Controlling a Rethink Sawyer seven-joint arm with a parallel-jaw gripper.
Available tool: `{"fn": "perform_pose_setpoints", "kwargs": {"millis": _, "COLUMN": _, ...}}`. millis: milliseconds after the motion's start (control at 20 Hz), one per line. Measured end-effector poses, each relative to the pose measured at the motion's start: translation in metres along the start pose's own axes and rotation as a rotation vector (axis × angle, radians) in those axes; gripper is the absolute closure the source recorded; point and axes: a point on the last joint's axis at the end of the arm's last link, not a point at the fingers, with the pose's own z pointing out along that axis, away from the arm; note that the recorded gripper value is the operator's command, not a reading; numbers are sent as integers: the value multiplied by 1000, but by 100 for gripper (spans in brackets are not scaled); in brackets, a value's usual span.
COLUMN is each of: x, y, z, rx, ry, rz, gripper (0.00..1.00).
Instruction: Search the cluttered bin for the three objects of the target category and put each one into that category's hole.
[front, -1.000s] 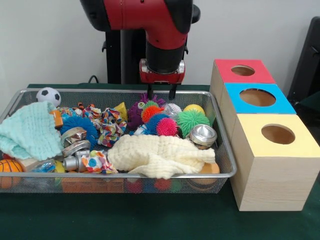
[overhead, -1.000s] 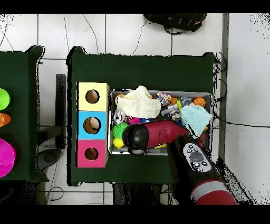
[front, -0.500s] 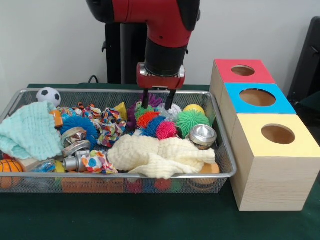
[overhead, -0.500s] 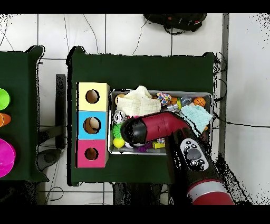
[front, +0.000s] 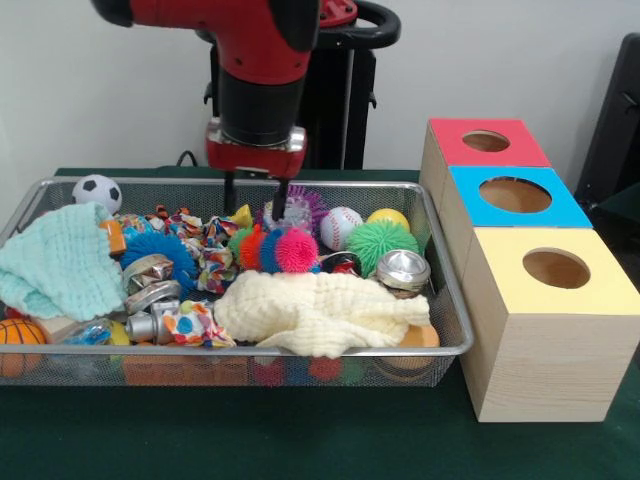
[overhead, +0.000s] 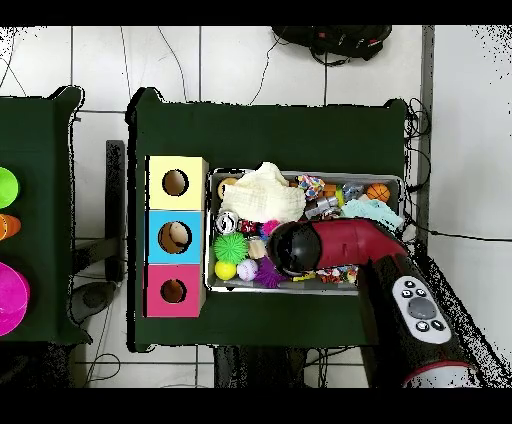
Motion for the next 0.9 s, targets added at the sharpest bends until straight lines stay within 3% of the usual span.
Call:
{"fn": "perform_pose_setpoints", "kwargs": {"millis": 250, "x": 4, "y": -51, "z": 4, "rx": -20, "ry": 2, "rz": 90, "gripper": 0}}
{"fn": "perform_pose_setpoints", "kwargs": {"millis": 550, "x": 12, "y": -90, "z": 9, "rx": -30, "ry": 7, "rz": 161, "gripper": 0}}
{"fn": "perform_pose_setpoints", "kwargs": {"millis": 700, "x": 14, "y": -95, "z": 9, "rx": -30, "ry": 6, "rz": 167, "gripper": 0}}
{"fn": "perform_pose_setpoints", "kwargs": {"millis": 900, "x": 16, "y": -96, "z": 12, "rx": -10, "ry": -2, "rz": 139, "gripper": 0}}
